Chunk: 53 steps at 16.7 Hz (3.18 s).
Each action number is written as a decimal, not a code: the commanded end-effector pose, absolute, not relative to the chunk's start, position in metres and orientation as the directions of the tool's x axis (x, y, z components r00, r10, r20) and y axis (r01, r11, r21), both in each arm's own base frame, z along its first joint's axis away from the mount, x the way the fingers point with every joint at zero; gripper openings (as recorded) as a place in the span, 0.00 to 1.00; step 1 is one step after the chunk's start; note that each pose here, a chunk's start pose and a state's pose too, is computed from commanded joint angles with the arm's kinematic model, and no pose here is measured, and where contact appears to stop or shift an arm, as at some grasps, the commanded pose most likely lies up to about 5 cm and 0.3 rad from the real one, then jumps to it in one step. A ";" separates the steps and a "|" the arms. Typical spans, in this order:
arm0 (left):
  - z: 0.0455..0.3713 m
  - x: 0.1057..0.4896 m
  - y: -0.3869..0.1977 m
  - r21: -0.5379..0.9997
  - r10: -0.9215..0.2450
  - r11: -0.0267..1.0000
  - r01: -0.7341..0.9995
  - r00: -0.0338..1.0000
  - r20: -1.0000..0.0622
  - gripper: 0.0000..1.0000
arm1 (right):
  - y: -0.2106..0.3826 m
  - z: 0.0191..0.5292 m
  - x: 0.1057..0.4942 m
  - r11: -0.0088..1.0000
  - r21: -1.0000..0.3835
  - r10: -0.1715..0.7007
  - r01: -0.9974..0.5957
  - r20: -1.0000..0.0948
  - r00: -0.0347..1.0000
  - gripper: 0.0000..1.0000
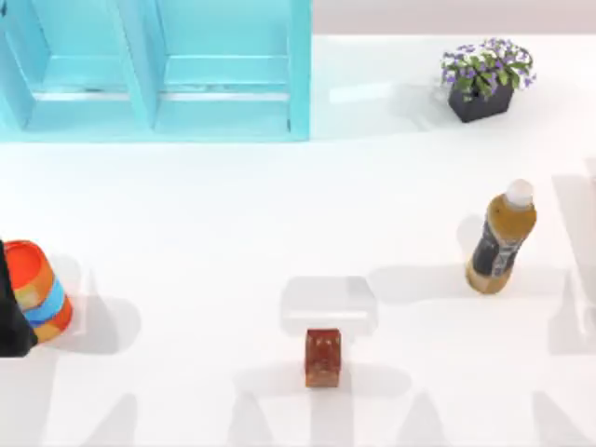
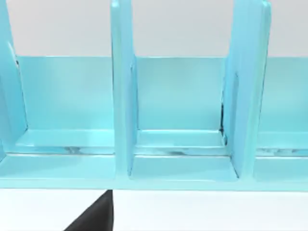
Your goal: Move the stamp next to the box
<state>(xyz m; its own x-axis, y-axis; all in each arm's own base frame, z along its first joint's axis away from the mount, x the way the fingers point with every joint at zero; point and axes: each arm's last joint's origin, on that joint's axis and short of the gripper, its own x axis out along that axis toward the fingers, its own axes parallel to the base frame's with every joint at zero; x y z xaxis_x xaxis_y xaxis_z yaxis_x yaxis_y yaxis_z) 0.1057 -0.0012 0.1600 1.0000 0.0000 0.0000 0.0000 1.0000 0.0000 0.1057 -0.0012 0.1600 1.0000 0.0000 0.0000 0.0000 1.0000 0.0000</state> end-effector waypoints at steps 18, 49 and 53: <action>0.160 0.106 -0.001 0.000 0.000 1.000 0.000 1.000 0.000 1.00 | 0.151 0.283 0.185 0.927 0.344 0.372 -0.150 -0.788 0.492 1.00; 0.160 0.106 -0.001 0.000 0.000 1.000 0.000 1.000 0.000 1.00 | 0.313 0.122 0.245 1.000 0.000 0.000 0.010 -1.000 0.000 1.00; 0.160 0.106 -0.001 0.000 0.000 1.000 0.000 1.000 0.000 1.00 | 0.313 0.122 0.245 1.000 0.000 0.000 0.010 -1.000 0.000 0.92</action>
